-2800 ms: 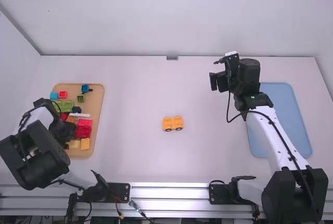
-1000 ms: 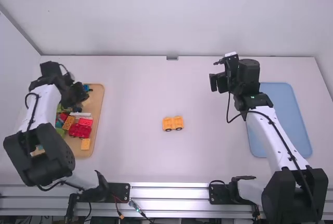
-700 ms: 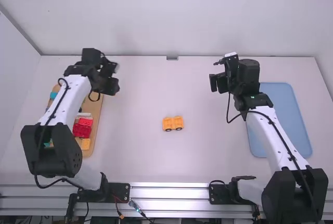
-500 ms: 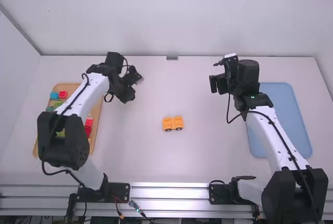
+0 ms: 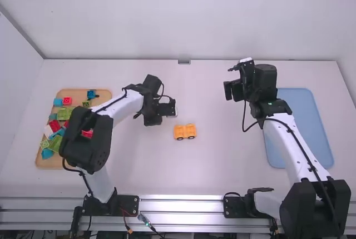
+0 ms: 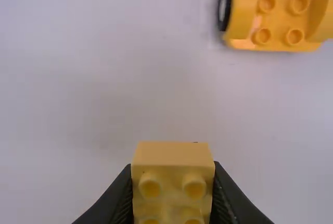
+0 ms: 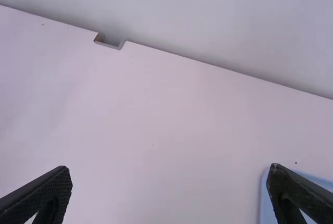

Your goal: Assemble lego blocks to make yellow taxi

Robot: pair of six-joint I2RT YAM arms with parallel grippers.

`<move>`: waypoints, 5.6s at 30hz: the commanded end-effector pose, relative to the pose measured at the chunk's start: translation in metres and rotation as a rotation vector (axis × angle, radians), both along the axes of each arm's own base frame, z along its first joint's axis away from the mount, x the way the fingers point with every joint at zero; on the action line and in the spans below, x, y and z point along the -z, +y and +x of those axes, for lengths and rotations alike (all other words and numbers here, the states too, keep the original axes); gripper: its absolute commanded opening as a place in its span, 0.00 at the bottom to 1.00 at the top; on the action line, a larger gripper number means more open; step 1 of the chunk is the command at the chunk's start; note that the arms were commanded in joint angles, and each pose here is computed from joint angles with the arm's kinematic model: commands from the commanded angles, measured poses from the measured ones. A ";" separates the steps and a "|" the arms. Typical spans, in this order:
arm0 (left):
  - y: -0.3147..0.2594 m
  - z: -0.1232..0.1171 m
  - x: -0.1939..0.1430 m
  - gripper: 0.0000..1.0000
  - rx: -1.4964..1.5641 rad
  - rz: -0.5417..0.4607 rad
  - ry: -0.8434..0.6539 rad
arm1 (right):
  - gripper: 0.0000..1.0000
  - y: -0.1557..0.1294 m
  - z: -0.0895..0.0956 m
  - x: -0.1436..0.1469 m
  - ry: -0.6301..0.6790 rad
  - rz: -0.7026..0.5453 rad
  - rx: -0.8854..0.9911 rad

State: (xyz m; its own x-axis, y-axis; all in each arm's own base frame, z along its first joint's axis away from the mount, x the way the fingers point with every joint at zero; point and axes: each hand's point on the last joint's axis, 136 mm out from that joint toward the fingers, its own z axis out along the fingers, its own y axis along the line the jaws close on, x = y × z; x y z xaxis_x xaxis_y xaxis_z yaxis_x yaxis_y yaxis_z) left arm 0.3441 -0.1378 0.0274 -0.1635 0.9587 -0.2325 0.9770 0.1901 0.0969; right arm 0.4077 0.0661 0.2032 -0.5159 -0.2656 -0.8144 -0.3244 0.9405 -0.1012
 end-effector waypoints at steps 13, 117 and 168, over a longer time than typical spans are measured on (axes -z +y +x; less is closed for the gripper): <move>0.004 -0.032 0.045 0.46 0.025 -0.024 0.047 | 0.99 0.026 0.002 -0.013 -0.033 0.004 -0.060; 0.029 -0.021 0.058 0.57 -0.208 -0.780 -0.129 | 0.99 0.033 -0.005 -0.006 0.013 0.038 -0.056; 0.022 -0.001 0.023 0.10 -0.186 -0.773 -0.250 | 0.99 0.109 -0.078 0.074 -0.147 0.043 -0.894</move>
State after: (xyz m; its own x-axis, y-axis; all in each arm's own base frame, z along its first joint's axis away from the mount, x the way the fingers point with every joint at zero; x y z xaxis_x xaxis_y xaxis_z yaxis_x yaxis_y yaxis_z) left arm 0.3477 -0.1131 -0.0020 -0.1695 0.4913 -0.8543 0.8847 0.4578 0.0877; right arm 0.3566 0.1585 0.1431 -0.1292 -0.5262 -0.8405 -0.8307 0.5203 -0.1980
